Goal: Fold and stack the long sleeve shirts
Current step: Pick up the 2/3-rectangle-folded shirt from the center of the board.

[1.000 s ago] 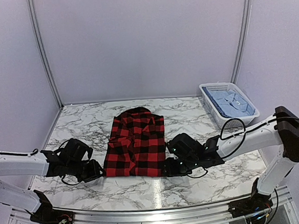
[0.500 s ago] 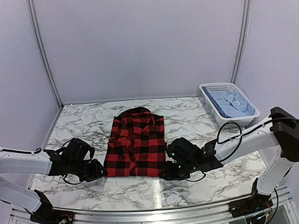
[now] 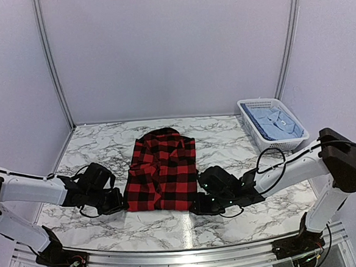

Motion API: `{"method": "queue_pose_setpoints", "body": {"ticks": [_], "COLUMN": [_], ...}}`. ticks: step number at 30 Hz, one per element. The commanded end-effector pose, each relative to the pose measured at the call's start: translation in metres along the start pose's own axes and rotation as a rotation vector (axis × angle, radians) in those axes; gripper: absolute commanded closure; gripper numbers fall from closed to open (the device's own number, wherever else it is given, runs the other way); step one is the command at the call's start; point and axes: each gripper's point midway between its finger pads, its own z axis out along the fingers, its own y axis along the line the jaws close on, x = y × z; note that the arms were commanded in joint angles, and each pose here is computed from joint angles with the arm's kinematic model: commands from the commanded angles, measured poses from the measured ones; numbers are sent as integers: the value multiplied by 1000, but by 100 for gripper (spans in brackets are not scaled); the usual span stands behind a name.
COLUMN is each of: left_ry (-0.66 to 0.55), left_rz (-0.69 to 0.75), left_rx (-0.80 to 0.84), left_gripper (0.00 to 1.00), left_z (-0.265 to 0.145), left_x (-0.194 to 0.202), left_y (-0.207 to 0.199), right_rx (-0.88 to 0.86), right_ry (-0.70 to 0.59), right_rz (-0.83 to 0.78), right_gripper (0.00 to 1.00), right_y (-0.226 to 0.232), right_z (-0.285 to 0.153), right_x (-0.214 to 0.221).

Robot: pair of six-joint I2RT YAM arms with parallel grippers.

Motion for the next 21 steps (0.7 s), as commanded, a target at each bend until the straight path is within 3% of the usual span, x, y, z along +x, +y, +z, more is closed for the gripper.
{"method": "queue_pose_setpoints", "body": {"ticks": [1,8,21], "left_ry": [46,37,-49], "left_rz": [-23,-30,14], "left_rx": [-78,-20,89], "left_gripper": [86,100,100], "left_z": [5,-4,-65], "left_x": [13,7,2], "left_y": [19,3,-31], "right_rx": [38,48,13], "right_ry": [-26,-56,-104], "right_rz": [-4,-36,-140], "right_gripper": [67,100,100], "right_y": [-2,5,43], "right_z": [7,-3,-45], "right_x": [-5,-16,-23]}}
